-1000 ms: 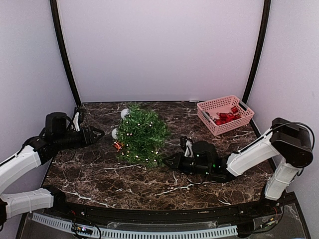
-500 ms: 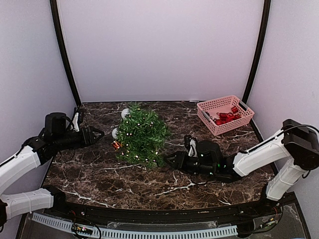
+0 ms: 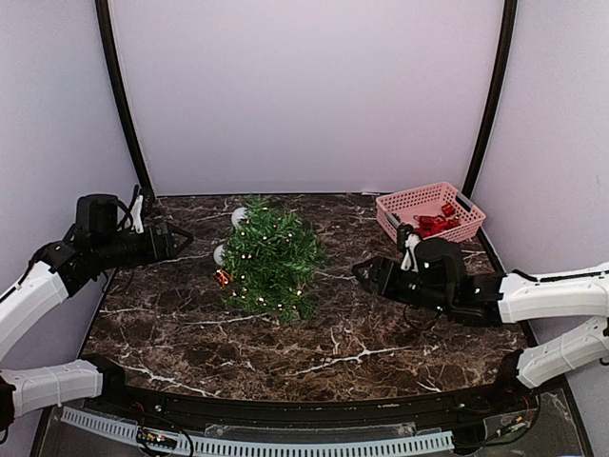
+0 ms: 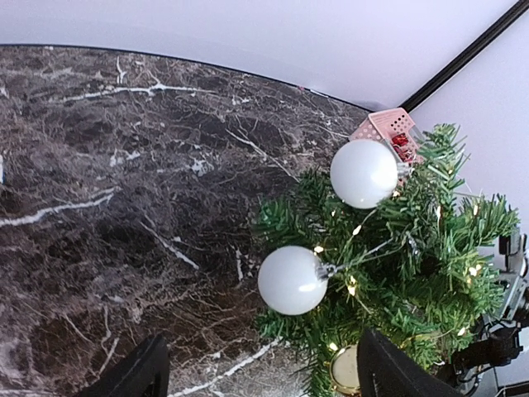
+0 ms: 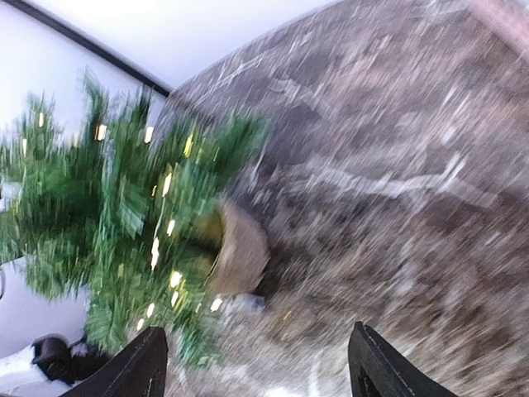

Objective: Decorate the small christmas tree
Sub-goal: Move the christmas tree to the bin, then move the bin to the center of the board.

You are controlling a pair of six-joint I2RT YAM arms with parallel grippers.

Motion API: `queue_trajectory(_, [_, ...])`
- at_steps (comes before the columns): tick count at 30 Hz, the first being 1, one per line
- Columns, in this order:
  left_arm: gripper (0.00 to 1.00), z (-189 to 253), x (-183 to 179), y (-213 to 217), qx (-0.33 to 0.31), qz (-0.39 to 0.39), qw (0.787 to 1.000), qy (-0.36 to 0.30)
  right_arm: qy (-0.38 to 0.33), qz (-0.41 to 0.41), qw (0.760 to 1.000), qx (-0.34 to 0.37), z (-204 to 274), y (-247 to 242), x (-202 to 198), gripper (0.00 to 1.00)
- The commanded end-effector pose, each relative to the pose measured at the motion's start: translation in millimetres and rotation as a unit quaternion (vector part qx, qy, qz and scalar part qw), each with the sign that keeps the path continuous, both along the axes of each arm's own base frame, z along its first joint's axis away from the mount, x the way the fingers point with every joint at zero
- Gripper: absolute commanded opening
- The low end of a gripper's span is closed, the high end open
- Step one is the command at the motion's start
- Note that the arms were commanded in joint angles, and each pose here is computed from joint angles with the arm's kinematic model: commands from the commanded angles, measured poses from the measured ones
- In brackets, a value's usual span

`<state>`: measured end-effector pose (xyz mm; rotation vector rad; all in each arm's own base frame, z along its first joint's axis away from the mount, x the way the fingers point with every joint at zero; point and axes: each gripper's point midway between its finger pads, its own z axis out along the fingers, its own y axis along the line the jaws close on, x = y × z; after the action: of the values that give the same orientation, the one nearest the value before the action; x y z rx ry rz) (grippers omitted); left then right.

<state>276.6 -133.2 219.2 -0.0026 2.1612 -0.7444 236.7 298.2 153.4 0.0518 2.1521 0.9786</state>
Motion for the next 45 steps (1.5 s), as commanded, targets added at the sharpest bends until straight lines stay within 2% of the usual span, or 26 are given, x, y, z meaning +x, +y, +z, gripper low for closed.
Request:
queue_trajectory(1, [0.81, 23, 14, 11, 0.033, -0.005, 0.999, -0.020, -0.054, -0.060, 0.990, -0.114, 30, -58, 40, 0.78])
queue_trajectory(6, [0.83, 41, 38, 33, 0.043, 0.001, 0.998, -0.049, -0.083, -0.114, 0.970, -0.197, 63, -112, 78, 0.82])
queue_trajectory(10, [0.83, 49, 58, 67, 0.078, 0.057, 0.992, -0.077, -0.079, -0.146, 0.961, -0.221, 77, -146, 116, 0.79])
queue_trajectory(15, [0.83, 57, 64, 97, 0.148, 0.118, 0.975, -0.117, -0.046, -0.168, 0.952, -0.252, 59, -181, 171, 0.70])
queue_trajectory(18, [0.83, 60, 62, 108, 0.172, 0.141, 0.965, -0.139, -0.029, -0.175, 0.943, -0.283, 45, -199, 202, 0.70])
queue_trajectory(25, [0.83, 37, 63, 115, 0.204, 0.142, 0.962, -0.113, 0.017, -0.187, 0.927, -0.324, 11, -235, 257, 0.70])
queue_trajectory(32, [0.83, 30, 66, 116, 0.216, 0.139, 0.961, -0.103, 0.076, -0.180, 0.897, -0.396, -30, -253, 277, 0.62])
queue_trajectory(38, [0.83, 28, 67, 117, 0.221, 0.138, 0.960, -0.099, 0.078, -0.103, 0.919, -0.371, -50, -222, 290, 0.62])
queue_trajectory(45, [0.83, 28, 66, 117, 0.221, 0.137, 0.960, -0.100, 0.124, -0.048, 0.912, -0.389, -81, -204, 270, 0.61])
